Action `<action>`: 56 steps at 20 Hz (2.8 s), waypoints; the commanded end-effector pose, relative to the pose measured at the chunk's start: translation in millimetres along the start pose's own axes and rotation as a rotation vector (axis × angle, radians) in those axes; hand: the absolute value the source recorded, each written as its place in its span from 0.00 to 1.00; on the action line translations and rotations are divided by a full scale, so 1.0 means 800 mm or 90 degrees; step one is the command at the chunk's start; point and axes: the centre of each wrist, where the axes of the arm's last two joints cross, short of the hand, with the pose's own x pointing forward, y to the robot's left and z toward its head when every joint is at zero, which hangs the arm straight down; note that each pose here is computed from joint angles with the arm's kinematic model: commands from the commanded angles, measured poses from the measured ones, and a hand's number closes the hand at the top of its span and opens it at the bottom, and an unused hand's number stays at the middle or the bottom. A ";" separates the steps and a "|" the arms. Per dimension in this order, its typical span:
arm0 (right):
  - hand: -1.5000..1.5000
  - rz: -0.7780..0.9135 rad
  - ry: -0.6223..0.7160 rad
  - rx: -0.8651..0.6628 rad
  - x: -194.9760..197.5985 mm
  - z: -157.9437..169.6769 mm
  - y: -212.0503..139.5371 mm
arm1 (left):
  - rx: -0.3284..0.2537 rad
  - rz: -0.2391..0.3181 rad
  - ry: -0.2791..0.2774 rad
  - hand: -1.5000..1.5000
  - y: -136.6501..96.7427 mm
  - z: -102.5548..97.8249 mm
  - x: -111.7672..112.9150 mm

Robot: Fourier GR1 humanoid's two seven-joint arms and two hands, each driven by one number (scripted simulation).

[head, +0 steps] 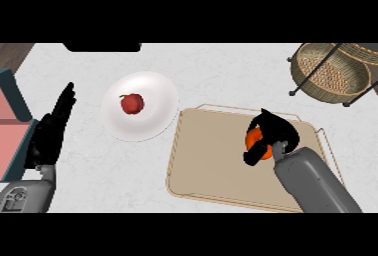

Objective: Pick the squash from the tray and place it in the tiered basket

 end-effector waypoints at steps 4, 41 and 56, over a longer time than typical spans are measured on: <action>1.00 -0.048 -0.086 -0.102 0.121 0.007 0.001 | -0.020 0.007 -0.015 0.50 -0.001 -0.009 0.009; 1.00 -0.137 -0.130 -0.629 0.062 0.061 -0.298 | -0.010 0.005 -0.003 0.50 0.006 0.004 0.004; 1.00 0.039 0.033 -0.678 -0.054 0.000 -0.350 | -0.018 0.013 -0.010 0.50 -0.006 0.010 0.019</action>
